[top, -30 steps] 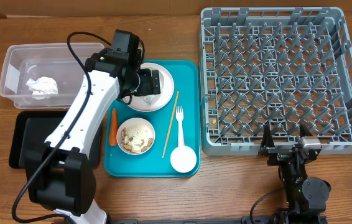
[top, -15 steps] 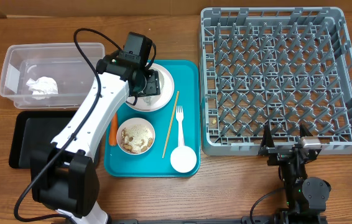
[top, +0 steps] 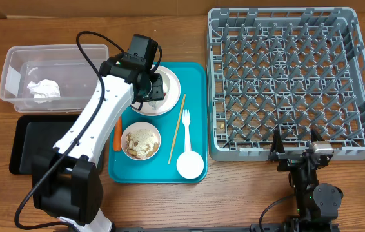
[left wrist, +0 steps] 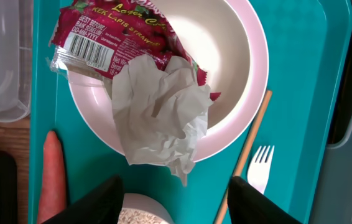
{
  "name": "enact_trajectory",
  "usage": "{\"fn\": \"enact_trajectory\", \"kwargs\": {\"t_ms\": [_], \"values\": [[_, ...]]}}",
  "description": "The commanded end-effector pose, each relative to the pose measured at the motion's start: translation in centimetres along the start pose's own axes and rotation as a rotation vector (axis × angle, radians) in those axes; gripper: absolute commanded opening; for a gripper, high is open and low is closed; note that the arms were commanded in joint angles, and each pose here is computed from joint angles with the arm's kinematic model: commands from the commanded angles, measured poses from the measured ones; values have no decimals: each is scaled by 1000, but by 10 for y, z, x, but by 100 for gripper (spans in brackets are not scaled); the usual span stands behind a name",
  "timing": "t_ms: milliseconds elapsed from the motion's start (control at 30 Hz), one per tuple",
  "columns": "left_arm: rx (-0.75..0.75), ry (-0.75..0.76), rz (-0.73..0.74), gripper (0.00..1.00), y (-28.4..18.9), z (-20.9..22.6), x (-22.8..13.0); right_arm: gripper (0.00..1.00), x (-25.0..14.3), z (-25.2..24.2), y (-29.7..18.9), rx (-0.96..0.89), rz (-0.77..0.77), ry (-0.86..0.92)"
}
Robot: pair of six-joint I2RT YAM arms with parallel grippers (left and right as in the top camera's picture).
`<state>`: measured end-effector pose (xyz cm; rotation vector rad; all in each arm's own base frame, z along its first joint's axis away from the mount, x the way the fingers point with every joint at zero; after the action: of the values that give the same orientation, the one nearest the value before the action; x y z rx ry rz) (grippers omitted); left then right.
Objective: Sort waste into correct bins and load items into the dishwasher
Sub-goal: 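Lower the left gripper and grasp the second crumpled tissue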
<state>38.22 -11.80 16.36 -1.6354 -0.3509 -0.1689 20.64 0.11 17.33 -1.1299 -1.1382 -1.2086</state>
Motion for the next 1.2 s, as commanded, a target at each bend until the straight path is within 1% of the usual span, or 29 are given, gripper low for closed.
{"fn": "enact_trajectory", "kwargs": {"t_ms": [0,133,233,300,433,600,633,700,1000,1100,1133,1167], "values": [[44,-4,-8,56,5,5,0,100,-2,-3,0,-17,-4,-4],[66,-5,-30,62,11,9,1,100,-2,-3,0,-17,-4,-4],[65,-5,-27,67,26,11,-6,100,-2,-3,0,-17,-4,-4],[62,-5,-22,76,34,12,-12,100,-2,-3,0,-17,-4,-4],[61,-4,-24,83,34,12,-11,100,-2,-3,0,-17,-4,-4],[60,-6,-46,85,36,12,-8,100,-2,-3,0,-17,-4,-4],[58,-7,-59,88,38,12,-6,100,-2,-3,0,-17,-4,-4],[50,-8,-77,100,42,11,-5,100,-2,-3,0,-17,-4,-4],[44,15,-83,100,43,10,-4,100,-2,-3,0,-17,-4,-4],[46,17,-93,89,43,10,-2,100,-2,-3,0,-17,-4,-4],[54,15,-101,83,43,11,-1,100,-2,-3,0,-17,-4,-4],[61,15,-109,80,43,12,0,100,-2,-3,0,-17,-4,-4]]}}
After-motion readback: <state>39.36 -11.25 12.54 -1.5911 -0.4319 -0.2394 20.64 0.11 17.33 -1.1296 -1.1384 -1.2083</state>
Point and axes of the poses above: each gripper's point midway between its finger pads, its own y axis out along the fingers, its own z axis along the line the jaws close on, x = y × z, the point moved 4 cm from there along -y, back along the fingers, and after that the axes turned 1 degree about y, right-handed, at the moved point
